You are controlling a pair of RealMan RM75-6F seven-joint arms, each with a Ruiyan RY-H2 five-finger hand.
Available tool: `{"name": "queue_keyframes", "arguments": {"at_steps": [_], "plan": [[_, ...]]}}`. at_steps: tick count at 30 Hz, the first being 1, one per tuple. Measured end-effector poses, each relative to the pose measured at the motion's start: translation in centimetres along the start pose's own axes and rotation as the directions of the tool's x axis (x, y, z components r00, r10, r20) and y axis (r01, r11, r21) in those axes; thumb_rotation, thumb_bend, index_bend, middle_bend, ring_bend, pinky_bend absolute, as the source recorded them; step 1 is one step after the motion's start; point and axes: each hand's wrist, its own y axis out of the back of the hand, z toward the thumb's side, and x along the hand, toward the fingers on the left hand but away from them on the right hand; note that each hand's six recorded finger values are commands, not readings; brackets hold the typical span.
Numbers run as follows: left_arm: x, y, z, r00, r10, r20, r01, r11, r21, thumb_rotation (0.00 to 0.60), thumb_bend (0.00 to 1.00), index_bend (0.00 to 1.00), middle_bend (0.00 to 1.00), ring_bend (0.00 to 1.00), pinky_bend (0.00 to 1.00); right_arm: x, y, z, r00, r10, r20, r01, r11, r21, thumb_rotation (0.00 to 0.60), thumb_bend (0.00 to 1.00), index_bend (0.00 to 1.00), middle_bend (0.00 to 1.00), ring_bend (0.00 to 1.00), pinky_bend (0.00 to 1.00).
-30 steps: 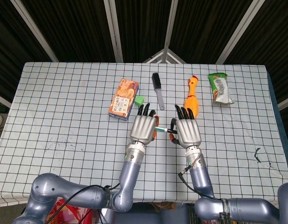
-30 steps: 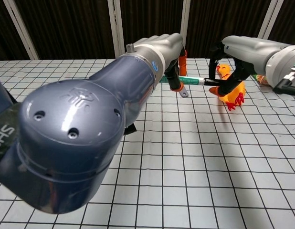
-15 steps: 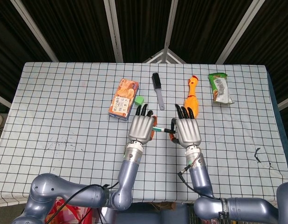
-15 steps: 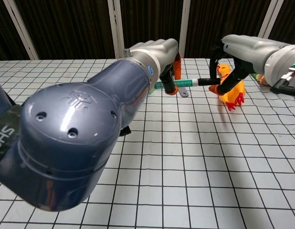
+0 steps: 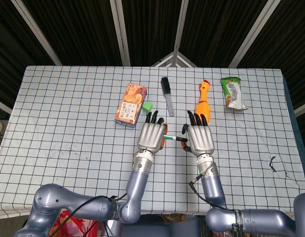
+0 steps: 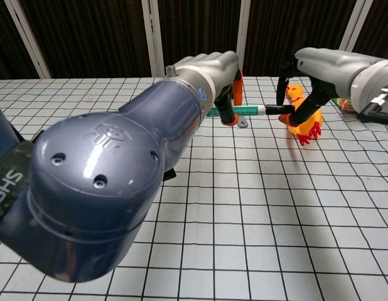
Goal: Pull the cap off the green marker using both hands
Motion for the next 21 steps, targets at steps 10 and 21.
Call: {"name": "queue_keyframes", "arguments": {"at_steps": [10,21], "plan": [[0.20,-0.23,-0.15,1.000,0.003,-0.007,-0.003,1.000,0.008,0.600,0.53,0.56,0.23,0.00,0.00,0.13,0.05,0.06,1.000,0.000,-0.006,0.000,1.000,0.001,0.600,0.35,0.49,0.05,0.06,0.04],[0.24,-0.23,-0.31,1.000,0.005,-0.014,-0.005,1.000,0.005,0.600,0.53,0.56,0.23,0.00,0.00,0.16,-0.03,0.12,1.000,0.002,-0.006,-0.002,1.000,0.000,0.600,0.35,0.49,0.05,0.06,0.04]]}}
